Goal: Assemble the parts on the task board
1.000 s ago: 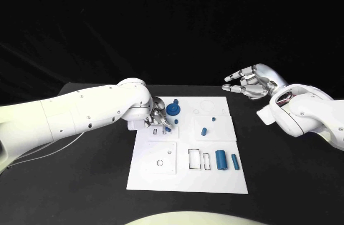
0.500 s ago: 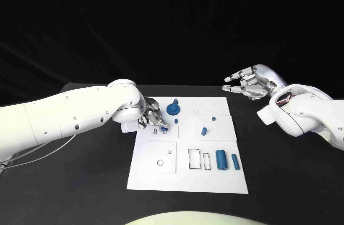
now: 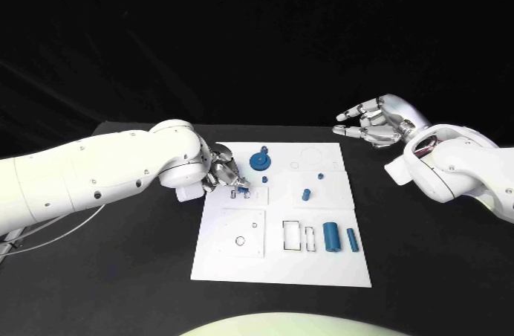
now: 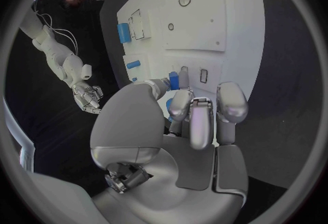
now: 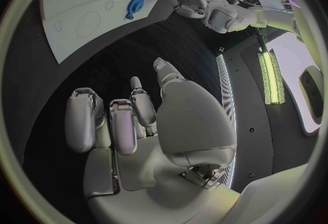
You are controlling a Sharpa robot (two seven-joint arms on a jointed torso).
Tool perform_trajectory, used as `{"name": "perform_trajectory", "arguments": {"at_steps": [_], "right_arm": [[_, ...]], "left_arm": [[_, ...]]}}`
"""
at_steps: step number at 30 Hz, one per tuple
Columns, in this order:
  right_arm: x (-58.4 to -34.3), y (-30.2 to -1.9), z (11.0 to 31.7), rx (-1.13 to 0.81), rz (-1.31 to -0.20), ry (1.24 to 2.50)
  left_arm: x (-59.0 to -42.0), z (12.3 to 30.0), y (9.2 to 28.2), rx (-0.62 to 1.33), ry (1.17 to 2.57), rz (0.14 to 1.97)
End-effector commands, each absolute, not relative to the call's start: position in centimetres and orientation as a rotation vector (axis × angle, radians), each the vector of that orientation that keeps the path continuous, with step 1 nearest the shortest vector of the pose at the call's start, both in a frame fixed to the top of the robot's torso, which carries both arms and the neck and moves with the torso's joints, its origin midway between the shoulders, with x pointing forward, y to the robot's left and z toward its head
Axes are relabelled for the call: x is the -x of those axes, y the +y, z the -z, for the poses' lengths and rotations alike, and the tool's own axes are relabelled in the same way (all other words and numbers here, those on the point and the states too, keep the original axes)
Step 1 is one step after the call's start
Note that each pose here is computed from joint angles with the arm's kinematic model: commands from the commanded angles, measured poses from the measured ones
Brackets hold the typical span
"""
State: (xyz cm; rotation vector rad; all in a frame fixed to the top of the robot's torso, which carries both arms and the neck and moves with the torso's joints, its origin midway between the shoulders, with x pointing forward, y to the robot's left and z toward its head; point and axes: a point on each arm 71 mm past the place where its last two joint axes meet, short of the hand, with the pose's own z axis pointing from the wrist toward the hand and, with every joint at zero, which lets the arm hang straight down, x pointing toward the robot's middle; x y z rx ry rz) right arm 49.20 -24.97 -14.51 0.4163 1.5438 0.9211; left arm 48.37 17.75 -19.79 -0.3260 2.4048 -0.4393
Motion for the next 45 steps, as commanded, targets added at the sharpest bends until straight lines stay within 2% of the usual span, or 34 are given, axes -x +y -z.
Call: {"name": "perform_trajectory", "arguments": {"at_steps": [1,10,19,45], "right_arm": [[-49.2,-25.0,14.6,-0.404,-0.920,1.550],[-49.2,-25.0,14.6,-0.404,-0.920,1.550],[-49.2,-24.9,14.6,-0.403,-0.922,1.546],[-49.0,-24.8,14.6,-0.400,-0.924,1.549]], "left_arm": [[-48.5,19.7,17.4,0.258,2.336,0.412],[-48.3,20.5,16.4,0.128,2.295,0.350],[-48.1,20.9,15.9,0.056,2.324,0.318],[-48.5,21.3,15.4,0.020,2.339,0.279]]}}
